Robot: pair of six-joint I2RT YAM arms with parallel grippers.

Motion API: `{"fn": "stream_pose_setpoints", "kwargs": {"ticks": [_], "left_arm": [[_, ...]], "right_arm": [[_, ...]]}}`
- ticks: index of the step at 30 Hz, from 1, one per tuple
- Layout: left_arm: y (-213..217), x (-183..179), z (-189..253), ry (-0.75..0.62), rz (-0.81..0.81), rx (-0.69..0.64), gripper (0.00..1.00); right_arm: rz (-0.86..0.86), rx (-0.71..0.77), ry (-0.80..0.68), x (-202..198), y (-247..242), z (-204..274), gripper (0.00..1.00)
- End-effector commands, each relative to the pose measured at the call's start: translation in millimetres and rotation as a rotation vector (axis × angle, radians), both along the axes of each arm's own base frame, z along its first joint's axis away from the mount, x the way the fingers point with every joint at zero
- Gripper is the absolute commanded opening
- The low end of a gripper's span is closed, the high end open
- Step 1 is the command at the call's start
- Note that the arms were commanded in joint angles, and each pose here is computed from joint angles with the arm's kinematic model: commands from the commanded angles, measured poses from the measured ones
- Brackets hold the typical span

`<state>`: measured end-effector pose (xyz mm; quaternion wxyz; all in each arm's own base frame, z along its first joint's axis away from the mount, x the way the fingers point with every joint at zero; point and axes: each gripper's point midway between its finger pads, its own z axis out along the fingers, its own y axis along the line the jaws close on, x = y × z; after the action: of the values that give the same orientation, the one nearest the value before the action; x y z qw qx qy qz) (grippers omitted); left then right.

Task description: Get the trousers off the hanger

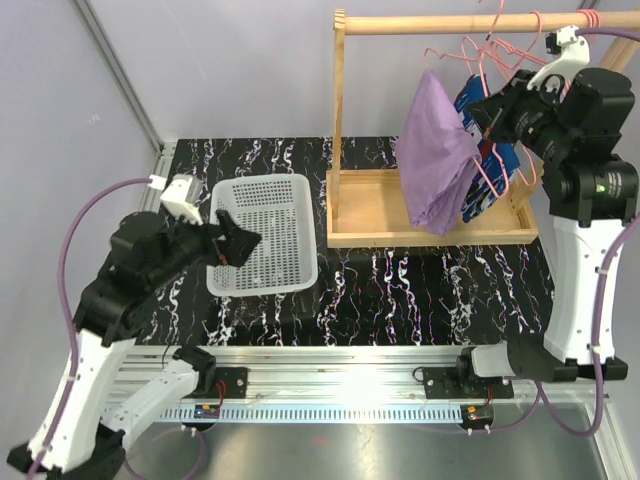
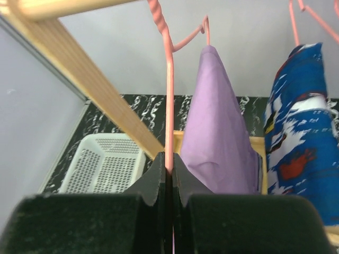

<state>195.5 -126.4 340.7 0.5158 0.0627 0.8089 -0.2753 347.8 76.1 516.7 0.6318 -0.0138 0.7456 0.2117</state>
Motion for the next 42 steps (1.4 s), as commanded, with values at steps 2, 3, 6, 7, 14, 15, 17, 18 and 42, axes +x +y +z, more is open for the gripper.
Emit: {"fn": "stream_pose_setpoints", "kwargs": {"ticks": [2,3,6,7,14,15,17,18,42], "left_arm": [[-43.9,17.9,25.9,-0.088,-0.044,-0.015,0.99],[-54.7,18.0,35.2,-0.114,-0.051,-0.015,0.99],[-101.0,6.3,44.2,-0.157,-0.086,0.029,0.99],[-111.2,13.2,51.2,-0.190,-0.035,0.071,0.99],[-227.8,-24.3,69.8,-0.319,-0.183,0.177,0.99],[-237.6,-26.0,74.1,-0.346,-0.189,0.178,0.99],[-259.1,-25.6,56.4,-0.356,-0.204,0.226,0.99],[-263.9,-24.2,50.0,-0.363,-0.199,0.244,0.99],[-380.2,-42.3,-47.1,-0.616,-0.398,0.217,0.99]], "right_arm": [[0.080,0.072,-0.193,-56.4,13.5,52.5,0.00],[0.083,0.077,-0.190,-61.3,14.2,50.9,0.00],[0.091,0.095,-0.165,-78.7,15.7,44.3,0.00],[0.092,0.101,-0.157,-82.7,16.0,42.4,0.00],[0.035,0.130,-0.102,-109.0,7.6,27.7,0.00],[0.020,0.132,-0.086,-112.0,5.3,25.8,0.00],[-0.022,0.135,-0.075,-113.7,-1.3,26.3,0.00],[-0.036,0.137,-0.069,-116.1,-3.6,26.9,0.00],[-0.124,0.211,-0.120,-150.1,-17.4,63.0,0.00]]}}
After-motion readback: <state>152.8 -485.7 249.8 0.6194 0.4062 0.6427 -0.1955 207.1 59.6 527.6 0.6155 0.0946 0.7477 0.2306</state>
